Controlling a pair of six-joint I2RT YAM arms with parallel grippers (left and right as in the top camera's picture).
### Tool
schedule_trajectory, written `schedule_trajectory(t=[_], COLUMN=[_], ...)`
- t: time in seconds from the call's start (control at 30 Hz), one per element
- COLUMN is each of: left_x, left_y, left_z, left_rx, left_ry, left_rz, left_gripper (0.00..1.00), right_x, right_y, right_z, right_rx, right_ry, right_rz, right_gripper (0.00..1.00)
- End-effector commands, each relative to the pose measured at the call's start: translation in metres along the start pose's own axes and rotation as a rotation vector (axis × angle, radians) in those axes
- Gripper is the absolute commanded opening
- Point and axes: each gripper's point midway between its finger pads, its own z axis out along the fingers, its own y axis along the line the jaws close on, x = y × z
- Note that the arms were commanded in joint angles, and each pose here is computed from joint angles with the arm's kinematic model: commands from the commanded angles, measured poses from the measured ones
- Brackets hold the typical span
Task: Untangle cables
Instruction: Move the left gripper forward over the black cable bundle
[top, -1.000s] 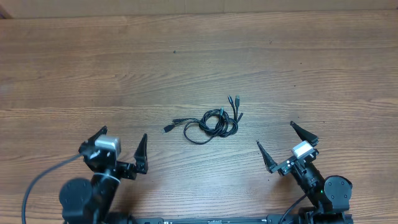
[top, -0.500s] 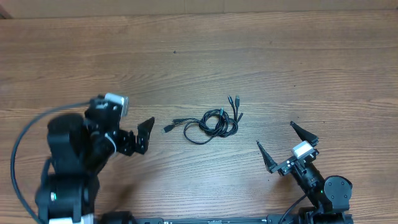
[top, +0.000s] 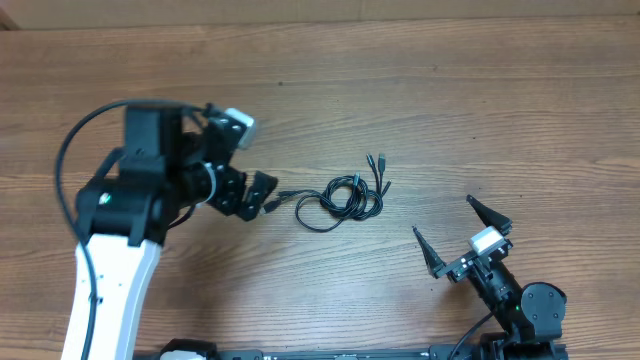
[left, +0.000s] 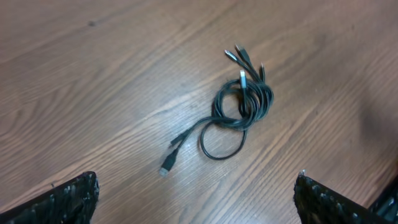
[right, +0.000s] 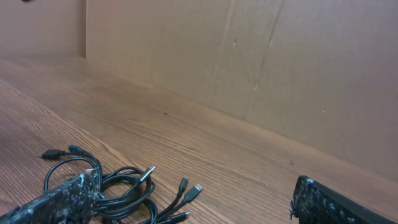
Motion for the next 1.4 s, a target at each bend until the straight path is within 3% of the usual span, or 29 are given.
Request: schedule_trajectory(t=[0.0,0.57,1.37], left_x=[-0.005,0.014,0.003], left_y=[-0.003,-0.042,-0.036], left_z=[0.019,0.135,0.196], left_rx=[-0.013,0.162,0.166], left_ry=[0.071,0.307,0.258], left_rz=[0.088,0.183,0.222], left_gripper=[1.00,0.99,1.00], right_x=[0.003,0.003,0.003], right_y=[-0.001,-0.001,-0.001], right_z=[0.000,0.000,0.000], right_rx=[0.008,0.008,0.008], right_ry=[0.003,0.002,0.003], right_rz=[0.002,0.001,0.002], right_gripper=[1.00,1.00,1.00])
